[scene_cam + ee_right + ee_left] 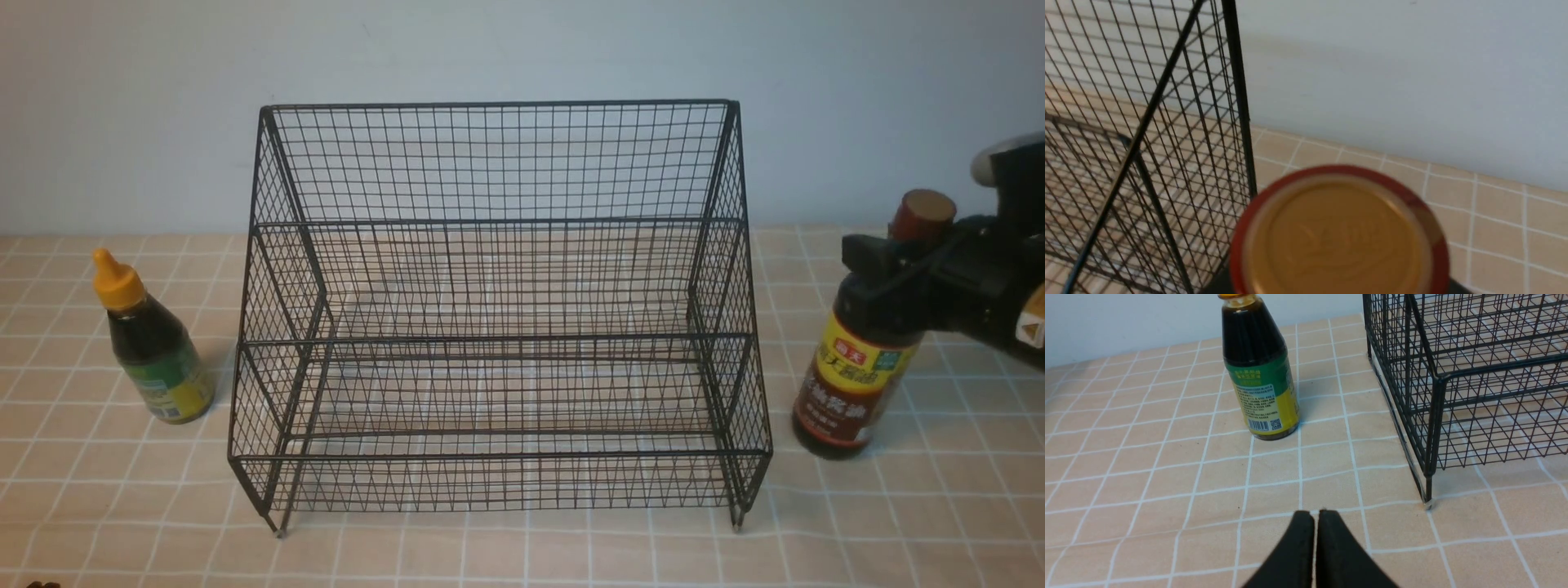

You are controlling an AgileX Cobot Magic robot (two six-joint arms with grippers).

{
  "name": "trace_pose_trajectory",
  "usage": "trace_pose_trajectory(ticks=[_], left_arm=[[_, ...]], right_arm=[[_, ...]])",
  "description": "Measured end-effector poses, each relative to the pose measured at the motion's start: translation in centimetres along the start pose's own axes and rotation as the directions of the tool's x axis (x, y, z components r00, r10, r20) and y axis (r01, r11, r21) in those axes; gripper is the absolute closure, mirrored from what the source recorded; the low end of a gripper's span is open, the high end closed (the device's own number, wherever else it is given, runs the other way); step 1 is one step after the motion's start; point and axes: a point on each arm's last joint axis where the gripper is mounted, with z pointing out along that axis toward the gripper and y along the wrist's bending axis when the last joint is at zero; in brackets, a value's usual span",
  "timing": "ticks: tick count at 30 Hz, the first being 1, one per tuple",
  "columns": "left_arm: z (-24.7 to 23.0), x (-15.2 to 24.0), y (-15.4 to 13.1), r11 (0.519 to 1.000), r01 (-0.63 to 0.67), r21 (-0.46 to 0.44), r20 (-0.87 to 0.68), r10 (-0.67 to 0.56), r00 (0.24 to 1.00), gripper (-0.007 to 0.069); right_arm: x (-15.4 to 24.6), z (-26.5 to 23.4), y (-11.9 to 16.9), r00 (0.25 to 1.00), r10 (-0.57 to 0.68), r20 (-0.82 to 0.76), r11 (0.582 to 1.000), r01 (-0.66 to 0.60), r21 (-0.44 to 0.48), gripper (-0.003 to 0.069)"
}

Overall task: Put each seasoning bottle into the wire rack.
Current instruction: Use the right arm to grab the condiment bottle closest to it, then use the right arm to put the condiment bottle back on the shelf

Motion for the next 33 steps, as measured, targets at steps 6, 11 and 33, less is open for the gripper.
trace_pose_trajectory(ticks=[6,11,33], left_arm=[[0.0,0.0,0.0,1.000,0.000,0.000,0.000,0.000,1.000,0.0632],[0.0,0.0,0.0,1.000,0.000,0.000,0.000,0.000,1.000,0.0632],[0.0,0.0,0.0,1.000,0.000,0.000,0.000,0.000,1.000,0.0632]], right_arm=[[-3.5,-3.4,-0.1,0.990,-0.076,0.122,0.997,0.073,0.033,0.0391],[-9.5,-7.6,0.1,0.929,-0.076,0.361,0.997,0.069,0.031,0.0391],[-14.9,-0.5,8.4,0.925,0.075,0.372,0.842,0.141,-0.521,0.0393]])
